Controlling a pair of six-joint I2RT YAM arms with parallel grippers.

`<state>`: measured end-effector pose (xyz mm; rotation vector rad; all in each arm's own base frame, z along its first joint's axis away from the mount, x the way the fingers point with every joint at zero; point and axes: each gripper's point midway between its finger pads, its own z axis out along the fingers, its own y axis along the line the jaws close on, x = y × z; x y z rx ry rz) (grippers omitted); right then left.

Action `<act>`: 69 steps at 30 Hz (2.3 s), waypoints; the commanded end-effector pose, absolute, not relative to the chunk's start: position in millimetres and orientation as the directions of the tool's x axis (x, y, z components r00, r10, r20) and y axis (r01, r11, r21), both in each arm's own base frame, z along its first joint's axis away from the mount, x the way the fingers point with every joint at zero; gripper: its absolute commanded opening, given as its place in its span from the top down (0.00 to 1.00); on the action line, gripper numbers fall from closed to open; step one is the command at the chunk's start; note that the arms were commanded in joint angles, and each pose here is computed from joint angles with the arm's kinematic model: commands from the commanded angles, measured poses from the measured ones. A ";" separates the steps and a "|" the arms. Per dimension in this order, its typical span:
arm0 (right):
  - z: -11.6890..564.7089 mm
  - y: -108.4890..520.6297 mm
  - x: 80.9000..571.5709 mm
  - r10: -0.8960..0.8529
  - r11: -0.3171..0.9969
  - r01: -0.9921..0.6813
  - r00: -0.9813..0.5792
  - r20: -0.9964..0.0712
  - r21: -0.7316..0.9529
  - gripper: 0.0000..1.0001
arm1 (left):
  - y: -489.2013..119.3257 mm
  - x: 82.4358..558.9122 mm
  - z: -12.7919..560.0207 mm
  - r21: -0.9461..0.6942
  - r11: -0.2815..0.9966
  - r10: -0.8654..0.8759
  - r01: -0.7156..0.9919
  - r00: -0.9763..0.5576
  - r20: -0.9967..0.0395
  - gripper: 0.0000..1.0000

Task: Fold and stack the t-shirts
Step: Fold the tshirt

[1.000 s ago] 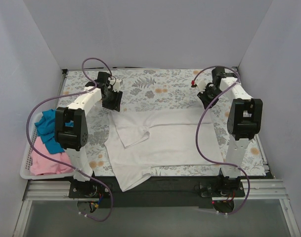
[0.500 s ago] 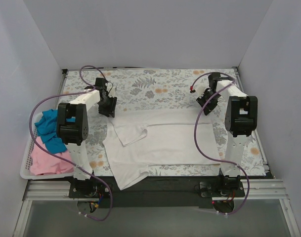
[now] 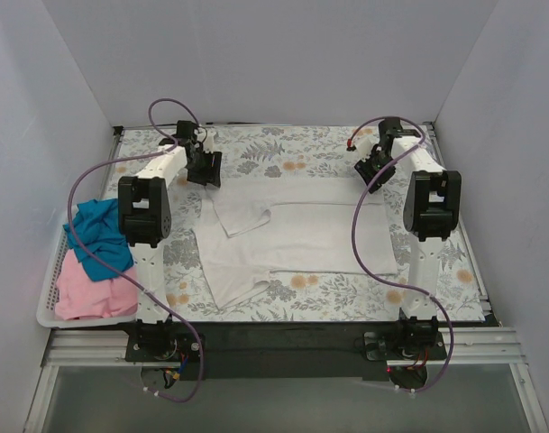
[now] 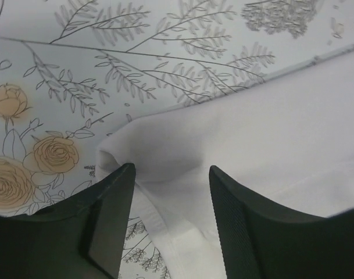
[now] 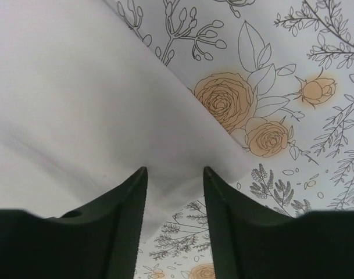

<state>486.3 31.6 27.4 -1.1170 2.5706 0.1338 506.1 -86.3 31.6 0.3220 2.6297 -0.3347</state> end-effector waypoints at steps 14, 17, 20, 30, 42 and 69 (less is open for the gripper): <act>127.8 42.9 288.9 -0.865 0.389 -0.919 -0.344 -0.365 -0.055 0.23 | -117.4 298.8 142.7 -0.278 0.596 0.512 0.753 -0.623 -0.592 0.19; 98.6 33.4 248.4 -0.906 0.347 -0.937 -0.323 -0.275 -0.046 0.31 | -122.4 264.4 126.2 -0.243 0.564 0.579 0.789 -0.588 -0.566 0.25; 75.2 27.5 228.9 -0.927 0.326 -0.943 -0.306 -0.218 -0.065 0.45 | -133.0 245.3 112.7 -0.207 0.546 0.621 0.812 -0.557 -0.552 0.32; 39.0 23.9 225.7 -0.953 0.278 -0.954 -0.260 -0.153 -0.109 0.58 | -150.4 225.1 90.9 -0.208 0.497 0.682 0.842 -0.528 -0.506 0.35; 17.0 19.1 208.1 -0.974 0.215 -0.972 -0.208 -0.086 -0.094 0.59 | -153.0 222.3 81.1 -0.206 0.496 0.700 0.843 -0.529 -0.480 0.32; 12.2 14.9 214.7 -0.968 0.252 -0.963 -0.248 -0.050 -0.098 0.99 | -122.8 162.0 2.4 0.035 0.220 0.950 0.975 -0.206 -0.233 0.85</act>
